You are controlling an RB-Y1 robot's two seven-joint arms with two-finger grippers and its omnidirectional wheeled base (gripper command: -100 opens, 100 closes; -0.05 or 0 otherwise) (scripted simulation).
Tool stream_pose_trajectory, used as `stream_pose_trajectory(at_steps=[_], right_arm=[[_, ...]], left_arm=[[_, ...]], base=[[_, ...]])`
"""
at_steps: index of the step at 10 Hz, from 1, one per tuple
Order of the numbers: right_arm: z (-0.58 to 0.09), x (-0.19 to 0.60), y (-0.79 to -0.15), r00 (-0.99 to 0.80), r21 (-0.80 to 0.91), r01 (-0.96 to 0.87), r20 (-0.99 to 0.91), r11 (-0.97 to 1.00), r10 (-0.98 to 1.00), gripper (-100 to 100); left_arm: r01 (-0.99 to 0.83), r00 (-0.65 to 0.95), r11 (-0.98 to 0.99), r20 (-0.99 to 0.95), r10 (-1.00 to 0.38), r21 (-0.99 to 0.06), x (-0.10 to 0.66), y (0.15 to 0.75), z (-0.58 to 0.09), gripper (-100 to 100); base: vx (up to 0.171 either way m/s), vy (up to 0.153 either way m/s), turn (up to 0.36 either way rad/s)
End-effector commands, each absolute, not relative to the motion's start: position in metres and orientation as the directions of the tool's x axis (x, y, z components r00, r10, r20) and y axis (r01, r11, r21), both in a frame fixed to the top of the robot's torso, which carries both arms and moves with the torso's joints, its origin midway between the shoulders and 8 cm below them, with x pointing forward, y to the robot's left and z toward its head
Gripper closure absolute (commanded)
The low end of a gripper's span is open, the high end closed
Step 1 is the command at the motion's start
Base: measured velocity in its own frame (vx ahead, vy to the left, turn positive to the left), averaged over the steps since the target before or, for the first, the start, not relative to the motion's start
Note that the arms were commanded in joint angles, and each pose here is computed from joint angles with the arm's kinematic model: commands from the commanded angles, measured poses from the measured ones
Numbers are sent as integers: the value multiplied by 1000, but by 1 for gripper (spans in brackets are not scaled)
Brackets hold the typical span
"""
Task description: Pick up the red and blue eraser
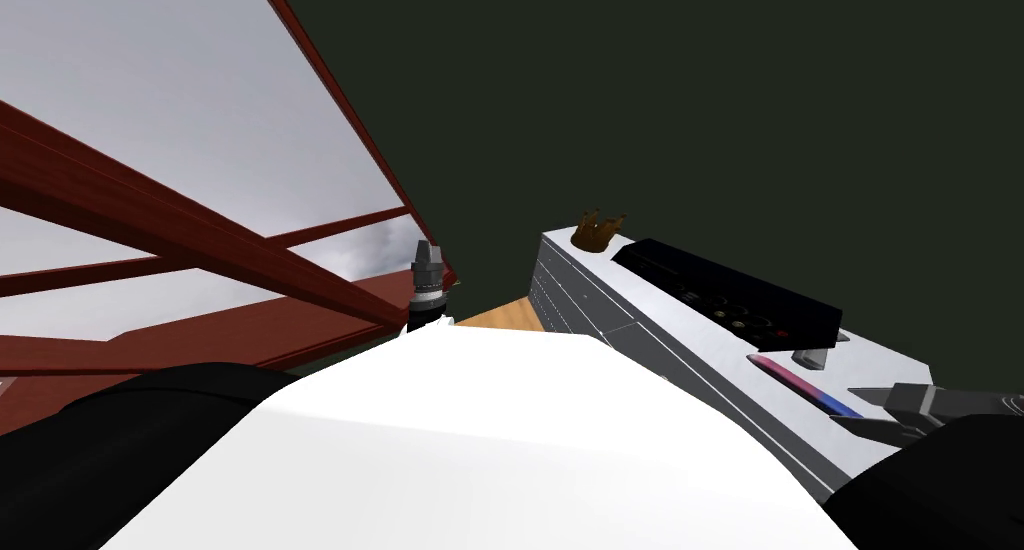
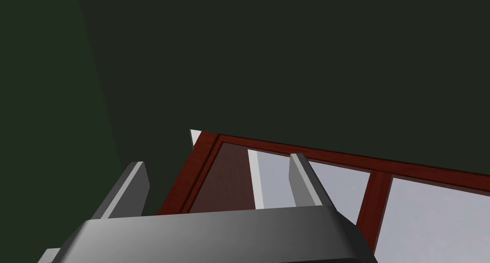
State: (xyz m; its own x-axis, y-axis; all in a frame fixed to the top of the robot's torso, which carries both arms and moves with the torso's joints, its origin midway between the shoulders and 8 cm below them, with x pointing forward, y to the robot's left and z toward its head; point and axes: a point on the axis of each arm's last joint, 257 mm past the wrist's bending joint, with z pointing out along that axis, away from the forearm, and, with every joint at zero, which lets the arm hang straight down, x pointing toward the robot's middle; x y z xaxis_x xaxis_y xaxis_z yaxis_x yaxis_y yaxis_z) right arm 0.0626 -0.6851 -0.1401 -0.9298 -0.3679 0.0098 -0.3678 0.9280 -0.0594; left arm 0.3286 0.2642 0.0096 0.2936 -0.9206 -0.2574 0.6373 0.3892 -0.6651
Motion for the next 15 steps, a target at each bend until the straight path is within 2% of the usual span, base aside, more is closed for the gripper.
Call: stream_pose_trajectory(at_steps=[1, 3, 4, 5, 8, 9, 13, 14, 15], right_arm=[[-142, 63, -688, -924, -47, -383, 45, 923, -381, -100], [-143, 63, -689, -923, -46, -385, 49, 922, -382, -100], [-143, 63, -689, -922, -44, -385, 51, 922, -383, 0], [-154, 69, -687, -920, -43, -392, 51, 919, -390, -100], [-161, 71, -687, -917, -41, -397, 51, 917, -395, -100], [-162, 72, -687, -917, -43, -397, 51, 917, -395, 100], [-162, 72, -687, -917, -42, -397, 51, 917, -395, 100], [-162, 72, -687, -917, -42, -397, 51, 917, -395, 0], [-151, 67, -688, -920, -44, -390, 51, 920, -388, 100]], left_arm=[[637, 294, 389, -257, -921, -665, 329, 264, 10, 0], [637, 294, 389, -257, -921, -665, 329, 264, 10, 0], [637, 294, 389, -257, -921, -665, 329, 264, 10, 0], [637, 294, 389, -257, -921, -665, 329, 264, 10, 0], [637, 294, 389, -257, -921, -665, 329, 264, 10, 0], [637, 294, 389, -257, -921, -665, 329, 264, 10, 0], [637, 294, 389, -257, -921, -665, 329, 264, 10, 0], [637, 294, 389, -257, -921, -665, 329, 264, 10, 0], [637, 294, 389, -257, -921, -665, 329, 264, 10, 0]], base=[[32, 30, 93], [19, 23, 50], [0, 0, 0], [-1, -7, -44], [-6, -10, -25], [0, 0, 0], [0, 0, 0], [0, 0, 0], [3, 10, 49]])
